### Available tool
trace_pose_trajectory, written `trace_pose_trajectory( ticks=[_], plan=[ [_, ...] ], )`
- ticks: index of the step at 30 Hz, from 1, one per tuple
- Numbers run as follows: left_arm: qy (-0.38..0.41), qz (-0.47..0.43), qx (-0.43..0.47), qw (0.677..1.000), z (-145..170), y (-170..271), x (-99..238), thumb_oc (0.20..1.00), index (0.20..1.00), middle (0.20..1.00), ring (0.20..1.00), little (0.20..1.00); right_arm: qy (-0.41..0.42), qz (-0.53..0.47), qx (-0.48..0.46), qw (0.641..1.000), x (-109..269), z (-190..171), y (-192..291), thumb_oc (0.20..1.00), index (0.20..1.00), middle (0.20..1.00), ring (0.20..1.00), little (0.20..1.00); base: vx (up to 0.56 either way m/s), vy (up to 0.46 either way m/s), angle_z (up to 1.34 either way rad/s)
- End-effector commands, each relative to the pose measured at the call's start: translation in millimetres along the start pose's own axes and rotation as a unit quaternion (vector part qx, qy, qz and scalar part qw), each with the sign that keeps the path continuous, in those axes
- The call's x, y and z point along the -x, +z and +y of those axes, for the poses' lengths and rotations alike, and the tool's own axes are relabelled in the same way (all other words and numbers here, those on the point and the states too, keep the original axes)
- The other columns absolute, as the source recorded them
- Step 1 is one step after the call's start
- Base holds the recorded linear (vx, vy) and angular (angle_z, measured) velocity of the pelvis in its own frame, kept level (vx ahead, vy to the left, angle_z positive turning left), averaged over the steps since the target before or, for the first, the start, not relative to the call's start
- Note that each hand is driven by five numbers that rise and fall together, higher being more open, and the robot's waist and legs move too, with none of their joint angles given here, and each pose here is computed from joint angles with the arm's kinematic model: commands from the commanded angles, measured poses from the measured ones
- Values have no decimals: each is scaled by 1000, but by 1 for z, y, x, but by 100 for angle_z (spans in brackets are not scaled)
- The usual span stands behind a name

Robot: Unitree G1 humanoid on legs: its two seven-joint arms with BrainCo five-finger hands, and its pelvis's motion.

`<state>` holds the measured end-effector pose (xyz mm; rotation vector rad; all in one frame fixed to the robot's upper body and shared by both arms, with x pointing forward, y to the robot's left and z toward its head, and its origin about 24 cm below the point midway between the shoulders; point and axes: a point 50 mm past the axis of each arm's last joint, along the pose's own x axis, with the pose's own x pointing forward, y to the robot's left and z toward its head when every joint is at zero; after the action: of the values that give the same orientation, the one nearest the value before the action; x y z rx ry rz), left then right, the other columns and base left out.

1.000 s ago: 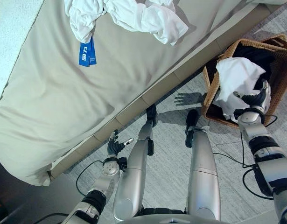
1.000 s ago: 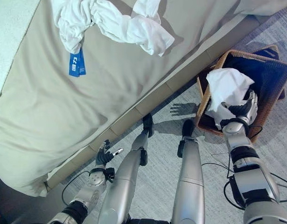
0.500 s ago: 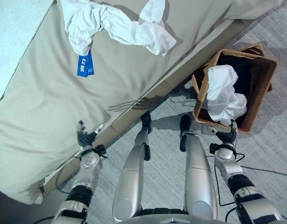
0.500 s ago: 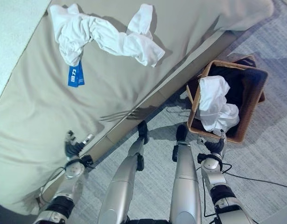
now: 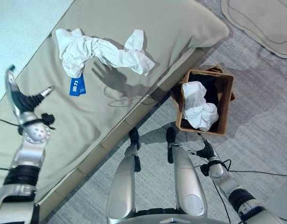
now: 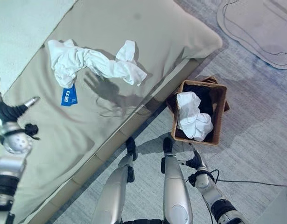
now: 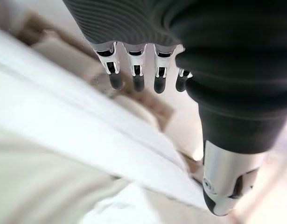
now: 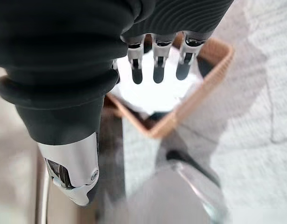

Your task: Pick up clothes into the bucket

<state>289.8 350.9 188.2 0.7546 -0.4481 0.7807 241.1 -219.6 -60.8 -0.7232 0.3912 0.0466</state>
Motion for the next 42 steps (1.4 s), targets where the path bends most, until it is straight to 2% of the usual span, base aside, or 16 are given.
trace_pose_trajectory(
  ticks=[1, 2, 8, 12, 18, 29, 37, 42],
  plan=[
    [5, -39, -71, 997, 17, 6, -19, 1000, 1000, 1000, 1000, 1000, 43, -24, 20, 999, 8, 11, -1, 1000, 1000, 1000, 1000, 1000, -3, 20, -37],
    [10, -46, -102, 994, 23, 10, -33, 1000, 1000, 1000, 1000, 1000, 65, -40, 24, 997, 12, 14, 2, 1000, 1000, 1000, 1000, 1000, -8, 18, -29],
    [24, -92, -189, 977, 44, 37, -69, 1000, 1000, 1000, 1000, 1000, 131, -52, 20, 990, 21, 29, 3, 1000, 1000, 1000, 1000, 1000, 42, 24, -24],
    [30, -124, -232, 964, 48, 59, -88, 1000, 1000, 1000, 1000, 1000, 133, -48, 15, 990, 21, 34, 2, 1000, 1000, 1000, 1000, 1000, -11, 12, -14],
    [30, -199, -321, 926, 51, 101, -111, 1000, 1000, 1000, 1000, 1000, 133, -77, -31, 988, 18, 43, 21, 1000, 1000, 1000, 1000, 1000, -18, 44, -13],
    [-29, -244, -369, 896, 29, 121, -114, 1000, 1000, 1000, 1000, 1000, 122, -125, -66, 982, 17, 41, 44, 1000, 1000, 1000, 1000, 1000, 1, 23, -14],
    [-76, -269, -362, 889, 12, 127, -107, 1000, 1000, 1000, 1000, 1000, 107, -130, -77, 983, 18, 36, 44, 1000, 1000, 1000, 1000, 1000, 0, 0, 0],
    [-114, -245, -367, 890, 3, 112, -104, 1000, 1000, 1000, 1000, 1000, 105, -143, -80, 981, 18, 30, 48, 1000, 1000, 1000, 1000, 1000, -4, -6, 0]
  ],
)
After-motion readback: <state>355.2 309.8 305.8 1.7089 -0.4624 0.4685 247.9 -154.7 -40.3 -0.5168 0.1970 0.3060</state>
